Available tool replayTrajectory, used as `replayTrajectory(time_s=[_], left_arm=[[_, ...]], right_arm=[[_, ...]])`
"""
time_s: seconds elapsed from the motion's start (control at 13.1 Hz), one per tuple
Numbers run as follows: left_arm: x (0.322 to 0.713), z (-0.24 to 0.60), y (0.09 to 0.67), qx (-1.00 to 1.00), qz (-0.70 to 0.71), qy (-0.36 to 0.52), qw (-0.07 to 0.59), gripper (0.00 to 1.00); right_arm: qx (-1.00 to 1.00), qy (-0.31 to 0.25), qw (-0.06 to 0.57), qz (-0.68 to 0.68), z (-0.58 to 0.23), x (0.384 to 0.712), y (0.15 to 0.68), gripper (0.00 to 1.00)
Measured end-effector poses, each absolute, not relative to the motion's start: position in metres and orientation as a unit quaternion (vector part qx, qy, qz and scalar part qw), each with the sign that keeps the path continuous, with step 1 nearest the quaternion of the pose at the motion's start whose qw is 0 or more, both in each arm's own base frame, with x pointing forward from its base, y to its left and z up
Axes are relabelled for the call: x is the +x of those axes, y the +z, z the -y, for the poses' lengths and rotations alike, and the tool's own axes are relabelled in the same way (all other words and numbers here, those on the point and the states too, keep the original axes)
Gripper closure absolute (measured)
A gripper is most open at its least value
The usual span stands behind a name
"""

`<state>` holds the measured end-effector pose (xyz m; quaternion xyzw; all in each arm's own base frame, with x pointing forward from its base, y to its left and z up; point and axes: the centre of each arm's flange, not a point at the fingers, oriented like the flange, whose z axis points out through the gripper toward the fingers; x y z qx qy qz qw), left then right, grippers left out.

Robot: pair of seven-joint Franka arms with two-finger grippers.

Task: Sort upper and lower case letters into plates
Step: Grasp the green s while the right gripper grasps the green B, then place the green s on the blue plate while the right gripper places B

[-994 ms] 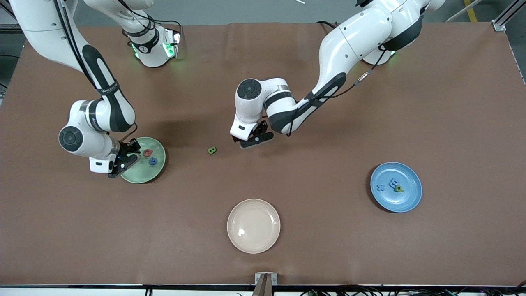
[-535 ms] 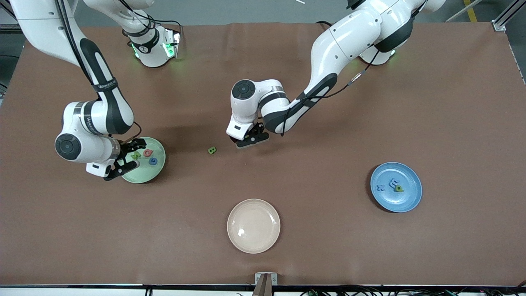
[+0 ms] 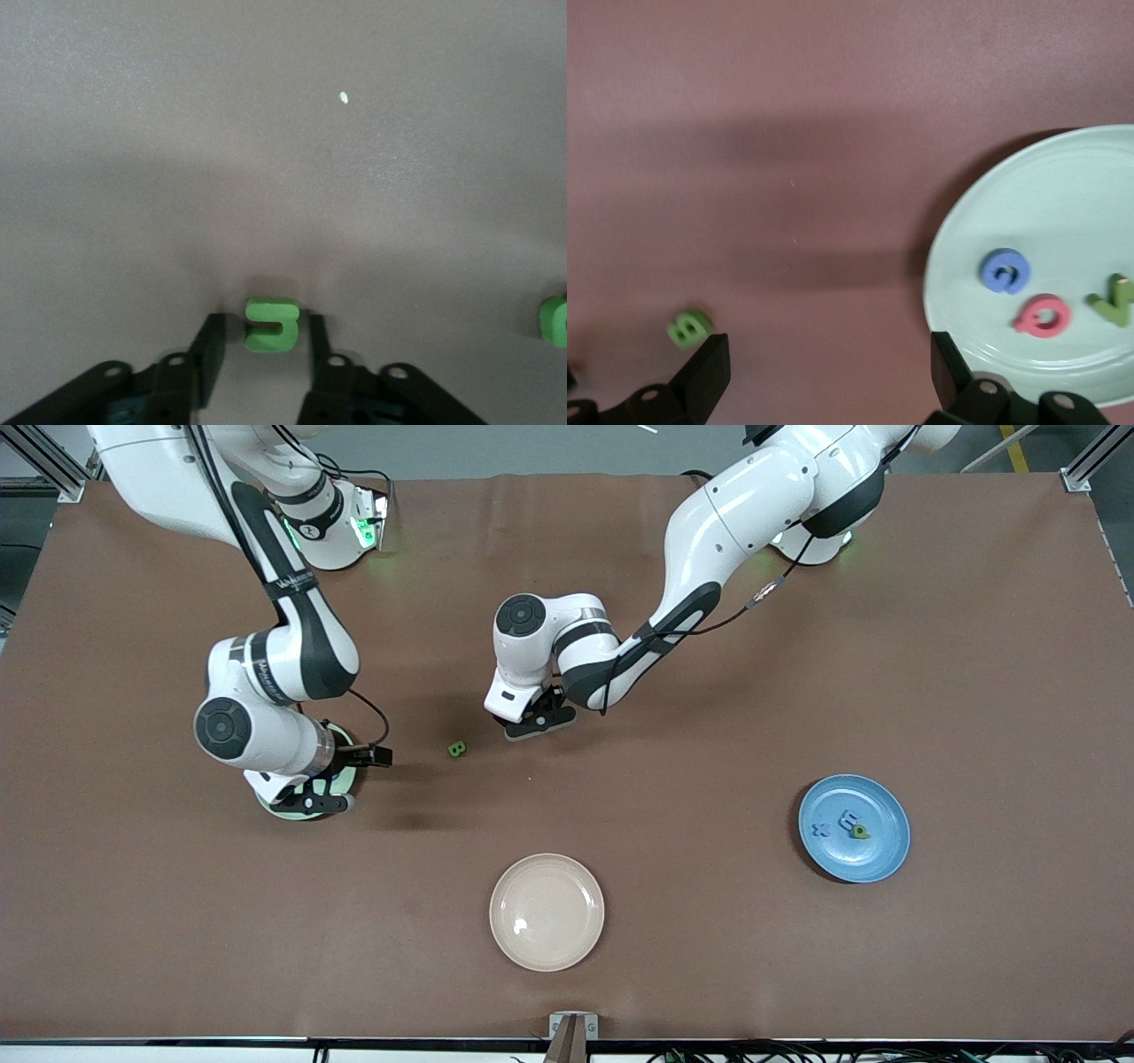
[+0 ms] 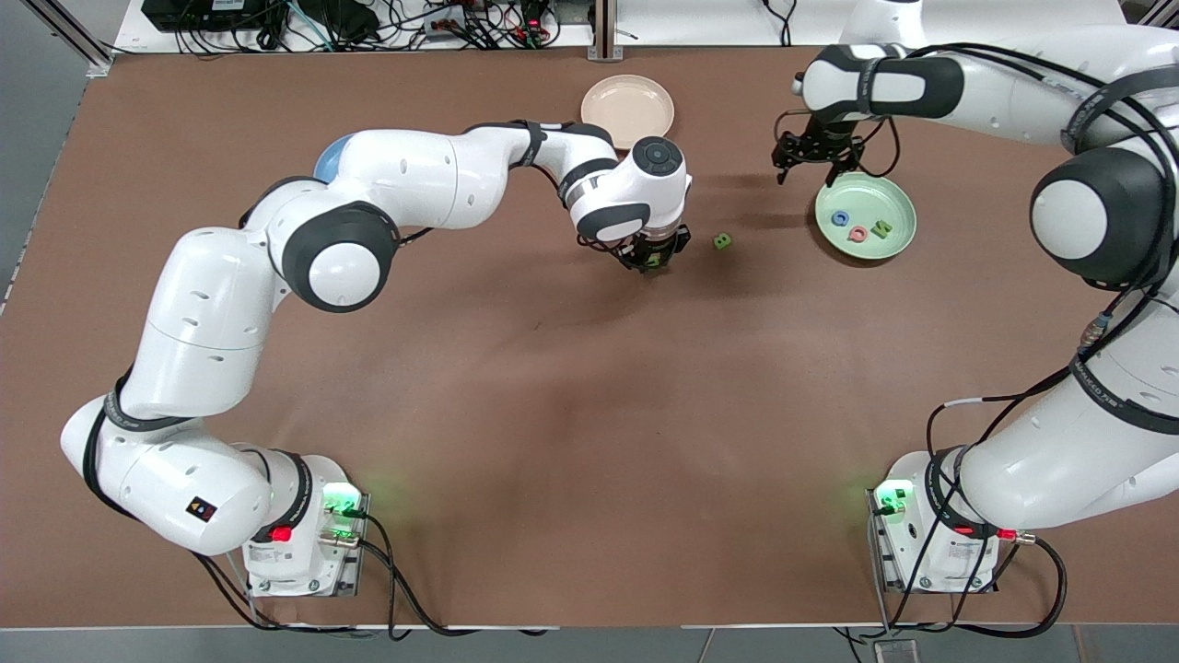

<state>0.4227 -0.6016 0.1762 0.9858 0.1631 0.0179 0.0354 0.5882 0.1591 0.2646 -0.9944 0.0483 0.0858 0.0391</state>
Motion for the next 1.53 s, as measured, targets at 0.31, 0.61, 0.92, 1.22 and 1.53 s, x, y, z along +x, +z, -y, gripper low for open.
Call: replayTrajectory(time_s=[0.31,0.61,0.92,1.22,1.53], left_arm=[[0.427,0.599,0.175,0.985,-0.167,0.019,0.034,0.66],[0.466,0.578,0.188,0.977,-0.206,0.024,0.037,0.73],[0.570,0.479,0.241,0.957,-0.285,0.047,0.011,0.73],[0.625,0.377,0.272,0.957,-0.288,0.034,0.001,0.73],[0.662,0.242,0.292,0.960,-0.278,-0.008,-0.006,0.73]], right_arm=[[-0.988,0.066,0.033,-0.137,-0.214,0.578,0.247,0.00],[-0.977,0.035,0.037,-0.208,-0.270,0.551,0.216,0.00],[-0.974,0.034,0.030,-0.220,-0.289,0.516,0.185,0.03],[-0.974,0.032,0.026,-0.223,-0.291,0.498,0.171,0.17],[-0.974,0.029,0.028,-0.224,-0.291,0.497,0.175,0.46]])
